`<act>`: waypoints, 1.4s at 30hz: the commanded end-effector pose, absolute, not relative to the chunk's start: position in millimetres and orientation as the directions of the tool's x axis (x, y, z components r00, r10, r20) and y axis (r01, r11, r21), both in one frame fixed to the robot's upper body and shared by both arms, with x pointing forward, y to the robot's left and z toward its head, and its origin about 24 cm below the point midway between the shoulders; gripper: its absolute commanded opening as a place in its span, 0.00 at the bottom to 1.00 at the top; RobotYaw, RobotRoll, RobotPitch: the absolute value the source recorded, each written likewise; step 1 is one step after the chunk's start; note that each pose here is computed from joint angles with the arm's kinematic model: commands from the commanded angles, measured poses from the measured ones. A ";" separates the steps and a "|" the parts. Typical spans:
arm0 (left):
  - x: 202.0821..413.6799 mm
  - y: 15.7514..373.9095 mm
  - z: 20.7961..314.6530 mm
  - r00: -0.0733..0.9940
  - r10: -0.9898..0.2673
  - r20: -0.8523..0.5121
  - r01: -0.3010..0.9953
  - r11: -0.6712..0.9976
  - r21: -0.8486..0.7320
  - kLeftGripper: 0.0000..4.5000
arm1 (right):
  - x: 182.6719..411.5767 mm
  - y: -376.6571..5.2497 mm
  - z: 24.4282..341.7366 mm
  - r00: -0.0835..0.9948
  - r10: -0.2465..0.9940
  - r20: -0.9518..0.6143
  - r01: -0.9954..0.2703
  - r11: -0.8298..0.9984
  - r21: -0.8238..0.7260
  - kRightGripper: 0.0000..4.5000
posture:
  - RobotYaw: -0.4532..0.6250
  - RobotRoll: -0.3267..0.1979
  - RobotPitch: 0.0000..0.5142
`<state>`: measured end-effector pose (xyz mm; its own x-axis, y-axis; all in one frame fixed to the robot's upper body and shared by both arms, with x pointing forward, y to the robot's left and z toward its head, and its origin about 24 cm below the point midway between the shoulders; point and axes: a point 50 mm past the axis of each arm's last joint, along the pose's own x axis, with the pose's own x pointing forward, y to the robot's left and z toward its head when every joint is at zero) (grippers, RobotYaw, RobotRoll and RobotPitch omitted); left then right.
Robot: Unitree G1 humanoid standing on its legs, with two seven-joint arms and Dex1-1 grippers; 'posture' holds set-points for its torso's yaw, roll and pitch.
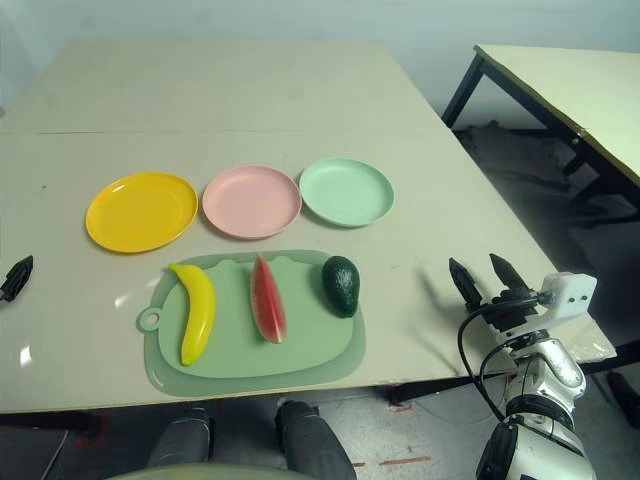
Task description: Place the fruits into color-matched plates.
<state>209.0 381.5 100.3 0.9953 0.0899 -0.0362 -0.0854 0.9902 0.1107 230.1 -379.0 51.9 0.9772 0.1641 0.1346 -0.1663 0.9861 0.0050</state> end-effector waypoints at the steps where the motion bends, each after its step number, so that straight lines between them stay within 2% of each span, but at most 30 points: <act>1: 209.1 381.9 104.1 0.996 0.088 -0.032 -0.084 0.990 0.117 0.99 | 231.7 -376.0 48.7 0.977 0.171 0.126 -0.175 0.984 0.021 1.00 | 0.49 0.62 0.28; 12: 195.6 375.3 101.9 0.995 0.103 0.002 -0.103 0.993 0.059 0.99 | 234.2 -378.2 51.8 0.976 0.191 0.102 -0.193 0.981 0.017 1.00 | 0.51 0.62 0.30; 16: 199.9 347.9 114.8 0.992 -0.093 0.084 0.095 0.995 -0.029 0.99 | 233.6 -382.3 58.3 0.974 0.195 0.118 -0.196 0.981 -0.003 1.00 | 0.49 0.62 0.28; 18: 205.3 334.9 127.9 0.973 -0.198 0.118 0.201 0.980 -0.012 0.99 | 232.2 -386.9 62.6 0.975 0.180 0.126 -0.180 0.984 -0.011 1.00 | 0.49 0.62 0.27; 20: 210.9 322.1 139.3 0.930 -0.357 0.088 0.352 0.934 0.064 0.99 | 231.4 -389.4 67.0 0.975 0.170 0.144 -0.167 0.985 -0.030 1.00 | 0.47 0.62 0.27; 23: 214.4 300.7 147.6 0.837 -0.547 0.025 0.542 0.835 0.097 0.99 | 232.7 -394.3 74.8 0.975 0.136 0.177 -0.134 0.991 -0.025 1.00 | 0.45 0.62 0.29; 25: 210.4 281.5 148.5 0.731 -0.681 -0.044 0.681 0.722 0.123 0.99 | 235.1 -395.6 79.6 0.974 0.130 0.187 -0.127 0.992 -0.027 1.00 | 0.44 0.62 0.29; 27: 202.3 265.6 147.7 0.577 -0.804 -0.145 0.815 0.556 0.162 0.99 | 241.9 -392.4 87.9 0.972 0.143 0.189 -0.132 0.989 -0.073 1.00 | 0.43 0.62 0.30; 29: 199.2 259.5 148.6 0.496 -0.847 -0.193 0.866 0.467 0.176 0.99 | 246.0 -392.4 94.7 0.973 0.142 0.181 -0.125 0.987 -0.104 1.00 | 0.43 0.62 0.31; 32: 203.0 254.8 158.1 0.435 -0.879 -0.195 0.896 0.399 0.197 0.99 | 251.0 -391.0 109.0 0.972 0.158 0.174 -0.126 0.976 -0.179 1.00 | 0.43 0.62 0.31; 36: 205.7 242.2 160.4 0.343 -0.918 -0.198 0.929 0.299 0.219 0.99 | 255.2 -384.6 135.5 0.965 0.202 0.169 -0.134 0.929 -0.345 1.00 | 0.40 0.62 0.31; 39: 209.4 240.0 158.6 0.330 -0.924 -0.196 0.933 0.286 0.220 0.99 | 261.3 -370.0 163.3 0.950 0.269 0.157 -0.151 0.839 -0.522 1.00 | 0.38 0.62 0.31; 42: 214.1 243.1 156.5 0.326 -0.924 -0.198 0.933 0.282 0.222 0.99 | 282.2 -352.5 197.5 0.952 0.258 0.162 -0.083 0.731 -0.677 1.00 | 0.35 0.62 0.31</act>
